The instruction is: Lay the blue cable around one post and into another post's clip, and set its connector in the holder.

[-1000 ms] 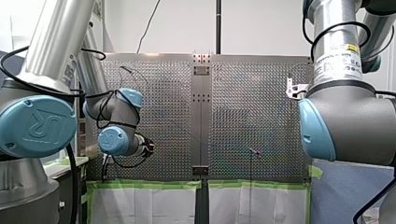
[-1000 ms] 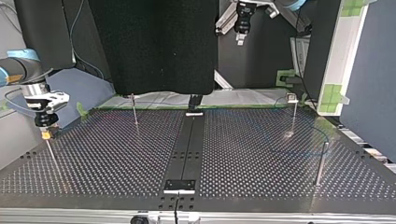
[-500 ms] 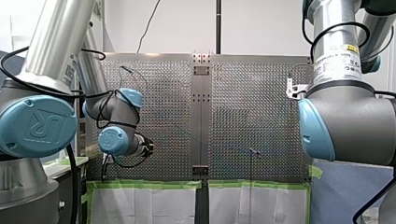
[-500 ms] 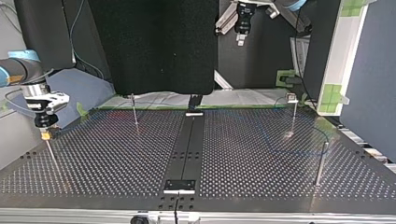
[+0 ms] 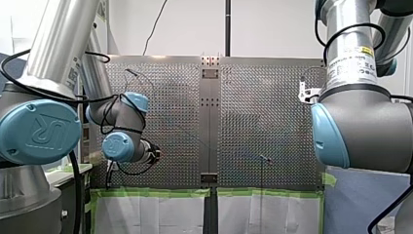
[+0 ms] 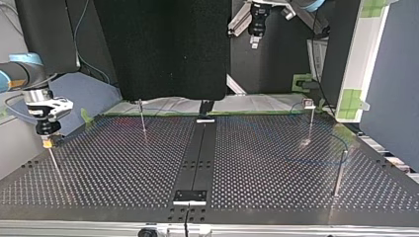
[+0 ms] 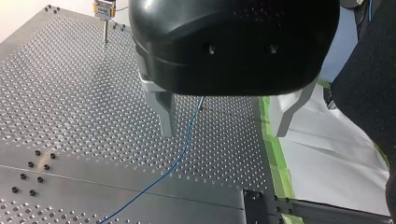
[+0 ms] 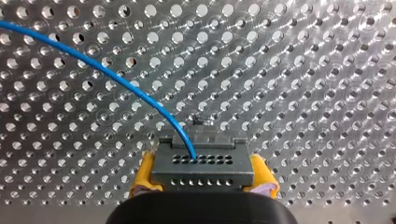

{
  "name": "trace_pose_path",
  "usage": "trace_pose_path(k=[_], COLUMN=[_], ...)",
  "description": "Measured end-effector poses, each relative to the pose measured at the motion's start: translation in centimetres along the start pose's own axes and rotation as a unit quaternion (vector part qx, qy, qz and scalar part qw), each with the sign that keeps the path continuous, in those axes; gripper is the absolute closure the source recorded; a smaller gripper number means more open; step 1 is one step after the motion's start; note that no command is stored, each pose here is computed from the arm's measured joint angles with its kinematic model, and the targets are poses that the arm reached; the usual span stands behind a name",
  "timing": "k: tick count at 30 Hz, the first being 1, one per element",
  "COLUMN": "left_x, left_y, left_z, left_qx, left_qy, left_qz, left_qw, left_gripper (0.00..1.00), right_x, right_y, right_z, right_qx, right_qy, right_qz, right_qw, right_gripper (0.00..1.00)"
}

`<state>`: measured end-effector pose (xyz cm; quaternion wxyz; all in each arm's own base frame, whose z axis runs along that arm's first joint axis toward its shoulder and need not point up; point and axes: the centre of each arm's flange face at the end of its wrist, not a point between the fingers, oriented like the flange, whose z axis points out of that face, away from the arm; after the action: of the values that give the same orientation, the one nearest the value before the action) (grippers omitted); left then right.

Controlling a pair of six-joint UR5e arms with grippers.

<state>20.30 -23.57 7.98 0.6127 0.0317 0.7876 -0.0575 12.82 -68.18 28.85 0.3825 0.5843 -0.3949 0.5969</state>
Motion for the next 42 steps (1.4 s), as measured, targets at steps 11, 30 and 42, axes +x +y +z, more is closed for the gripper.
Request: trace_pose_path(k=[11, 30, 42], left_x=[0.0, 0.01, 0.02], left_y=[0.03, 0.06, 0.07], left_z=[0.01, 0.01, 0.0], left_qx=[0.0, -0.001, -0.001], left_qy=[0.0, 0.001, 0.001], left_qz=[0.0, 0.0, 0.0], left_qw=[1.0, 1.0, 1.0], left_gripper=[0.02, 0.02, 0.02], right_x=[-0.02, -0.09, -0.11], right_y=[0.06, -0.37, -0.69], right_z=[0.02, 0.13, 0.2], right_qx=[-0.004, -0.003, 0.0], right_qy=[0.0, 0.0, 0.0], right_qz=[-0.0015, -0.0033, -0.0033], right_qw=[1.0, 1.0, 1.0], right_gripper=[0.69, 0.03, 0.01])
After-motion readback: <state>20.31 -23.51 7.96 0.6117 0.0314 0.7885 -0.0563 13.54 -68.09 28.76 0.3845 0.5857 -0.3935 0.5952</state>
